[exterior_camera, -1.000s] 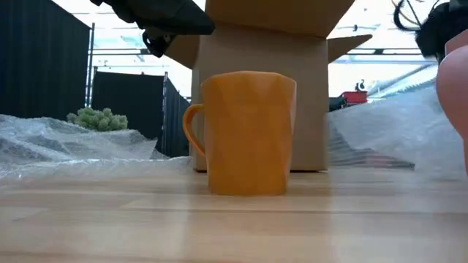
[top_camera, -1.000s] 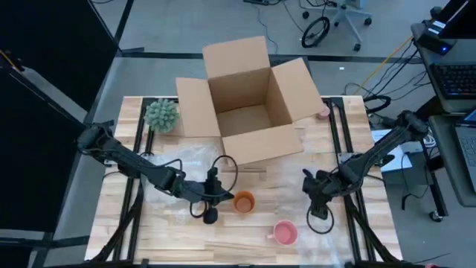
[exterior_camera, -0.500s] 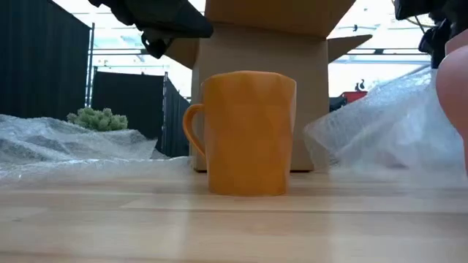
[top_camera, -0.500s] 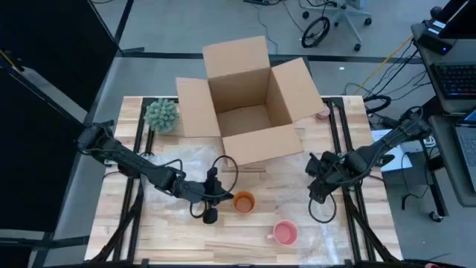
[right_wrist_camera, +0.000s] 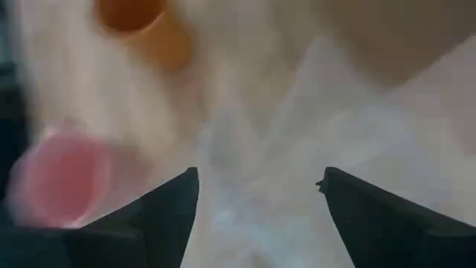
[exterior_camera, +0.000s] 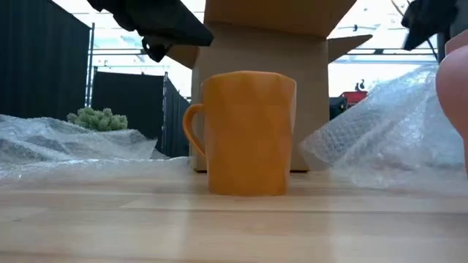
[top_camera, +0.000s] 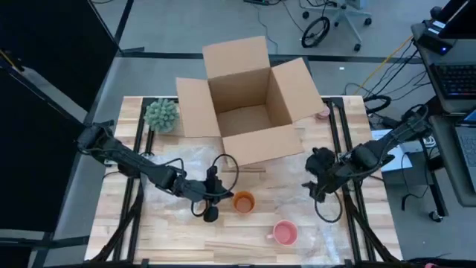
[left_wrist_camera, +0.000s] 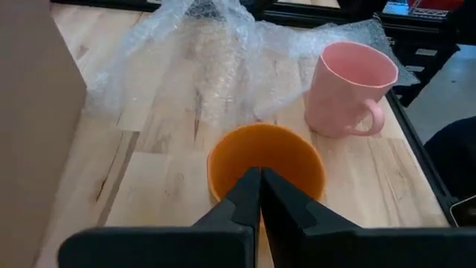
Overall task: Wrap mug
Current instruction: Prepare the right bubble wrap
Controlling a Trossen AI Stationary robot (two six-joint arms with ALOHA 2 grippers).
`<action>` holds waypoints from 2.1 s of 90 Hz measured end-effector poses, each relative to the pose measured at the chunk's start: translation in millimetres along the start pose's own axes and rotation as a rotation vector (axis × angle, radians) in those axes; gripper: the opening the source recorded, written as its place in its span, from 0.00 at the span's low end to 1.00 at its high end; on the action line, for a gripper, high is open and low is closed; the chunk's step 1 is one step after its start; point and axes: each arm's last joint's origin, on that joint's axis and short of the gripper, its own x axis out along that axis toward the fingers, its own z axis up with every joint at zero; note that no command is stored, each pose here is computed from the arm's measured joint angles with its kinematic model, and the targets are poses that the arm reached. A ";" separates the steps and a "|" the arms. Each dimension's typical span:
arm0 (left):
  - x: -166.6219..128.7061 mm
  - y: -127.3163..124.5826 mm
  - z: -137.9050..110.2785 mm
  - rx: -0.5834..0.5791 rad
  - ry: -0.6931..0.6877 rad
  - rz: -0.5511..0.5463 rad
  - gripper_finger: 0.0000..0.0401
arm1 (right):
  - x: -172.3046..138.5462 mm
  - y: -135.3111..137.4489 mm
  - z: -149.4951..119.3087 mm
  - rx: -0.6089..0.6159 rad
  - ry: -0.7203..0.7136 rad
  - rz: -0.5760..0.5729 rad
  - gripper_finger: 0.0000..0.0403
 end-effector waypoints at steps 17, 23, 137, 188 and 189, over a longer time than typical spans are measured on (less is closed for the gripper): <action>0.4 1.1 0.4 -0.011 -0.001 0.003 0.00 | 40.3 -25.4 -18.7 0.158 0.134 -0.174 0.67; 0.4 1.1 0.4 -0.009 -0.001 0.004 0.00 | 58.3 -33.7 -27.9 0.209 0.168 -0.211 0.67; 1.4 6.1 2.9 -0.015 -0.027 0.063 0.00 | 88.8 -83.8 -28.5 0.371 0.083 -0.222 0.67; 7.8 32.8 11.5 -0.061 -0.060 0.164 0.00 | 101.6 -63.1 -9.9 0.217 -0.270 -0.401 0.67; 7.9 33.5 11.7 -0.061 -0.061 0.171 0.00 | 102.6 -63.0 -9.2 0.213 -0.274 -0.407 0.67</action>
